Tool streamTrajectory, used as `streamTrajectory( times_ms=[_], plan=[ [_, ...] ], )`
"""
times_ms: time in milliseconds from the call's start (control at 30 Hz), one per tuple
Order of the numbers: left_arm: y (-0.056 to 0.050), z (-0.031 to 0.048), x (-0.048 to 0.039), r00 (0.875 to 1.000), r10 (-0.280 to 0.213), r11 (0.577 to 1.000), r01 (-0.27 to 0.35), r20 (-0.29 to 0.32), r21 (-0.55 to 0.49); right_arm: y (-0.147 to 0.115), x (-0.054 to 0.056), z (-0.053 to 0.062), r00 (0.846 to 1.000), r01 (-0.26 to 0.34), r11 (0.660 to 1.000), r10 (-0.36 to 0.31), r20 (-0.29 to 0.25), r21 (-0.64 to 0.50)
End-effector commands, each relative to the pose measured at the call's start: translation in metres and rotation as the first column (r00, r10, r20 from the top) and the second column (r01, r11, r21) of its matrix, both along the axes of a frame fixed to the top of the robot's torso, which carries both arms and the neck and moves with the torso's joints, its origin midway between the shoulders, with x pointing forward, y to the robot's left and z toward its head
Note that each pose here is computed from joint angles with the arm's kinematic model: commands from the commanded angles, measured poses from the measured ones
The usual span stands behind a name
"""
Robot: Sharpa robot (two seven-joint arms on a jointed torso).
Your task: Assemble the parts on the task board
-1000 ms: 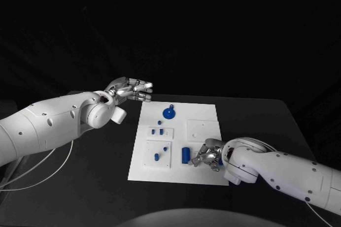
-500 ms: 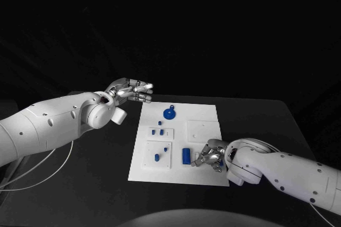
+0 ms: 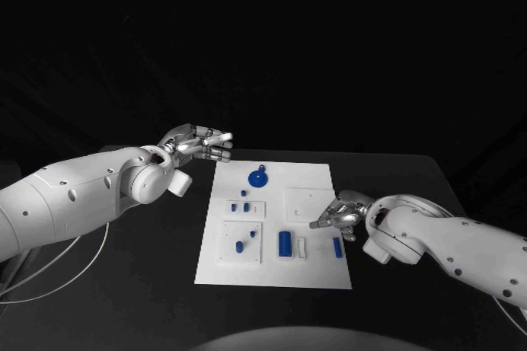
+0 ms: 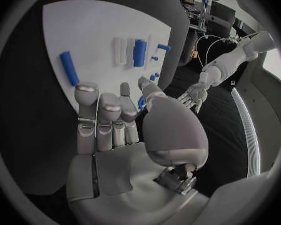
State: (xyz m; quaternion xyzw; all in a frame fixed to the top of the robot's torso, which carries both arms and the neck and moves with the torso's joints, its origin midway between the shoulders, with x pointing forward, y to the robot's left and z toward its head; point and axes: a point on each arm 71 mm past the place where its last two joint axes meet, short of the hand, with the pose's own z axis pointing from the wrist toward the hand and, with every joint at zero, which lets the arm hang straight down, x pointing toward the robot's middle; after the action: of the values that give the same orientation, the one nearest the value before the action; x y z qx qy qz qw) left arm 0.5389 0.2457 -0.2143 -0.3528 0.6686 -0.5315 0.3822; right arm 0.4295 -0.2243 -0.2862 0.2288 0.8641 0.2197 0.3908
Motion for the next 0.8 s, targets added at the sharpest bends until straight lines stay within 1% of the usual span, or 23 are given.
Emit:
streamTrajectory(
  times_ms=[33, 100, 200, 367, 600, 800],
  plan=[
    [-0.003, 0.0037, -0.0014, 0.999, -0.012, 1.0, 0.013, 0.046, -0.018, -0.012, 0.004, 0.004, 1.0, -0.004, 0.999, 0.005, 0.014, -0.039],
    [-0.003, 0.0037, -0.0023, 0.998, -0.013, 1.0, 0.014, 0.055, -0.019, -0.02, 0.006, 0.009, 1.0, 0.003, 0.998, -0.002, 0.023, -0.059],
    [-0.003, 0.0037, -0.003, 0.998, -0.012, 1.0, 0.013, 0.063, -0.02, -0.029, 0.007, 0.011, 1.0, 0.003, 0.995, -0.001, 0.02, -0.104],
    [-0.003, 0.0036, -0.0037, 0.998, -0.014, 1.0, 0.015, 0.067, -0.022, -0.042, 0.005, 0.007, 0.998, -0.019, 0.982, 0.008, -0.061, -0.189],
    [-0.004, 0.0034, -0.004, 0.998, -0.018, 1.0, 0.019, 0.066, -0.023, -0.054, 0.002, 0.003, 0.993, -0.046, 0.958, 0.012, -0.118, -0.284],
    [-0.005, 0.0033, -0.0041, 0.998, -0.025, 0.999, 0.026, 0.066, -0.026, -0.054, -0.003, -0.004, 0.987, -0.068, 0.946, 0.018, -0.159, -0.317]
  ],
)
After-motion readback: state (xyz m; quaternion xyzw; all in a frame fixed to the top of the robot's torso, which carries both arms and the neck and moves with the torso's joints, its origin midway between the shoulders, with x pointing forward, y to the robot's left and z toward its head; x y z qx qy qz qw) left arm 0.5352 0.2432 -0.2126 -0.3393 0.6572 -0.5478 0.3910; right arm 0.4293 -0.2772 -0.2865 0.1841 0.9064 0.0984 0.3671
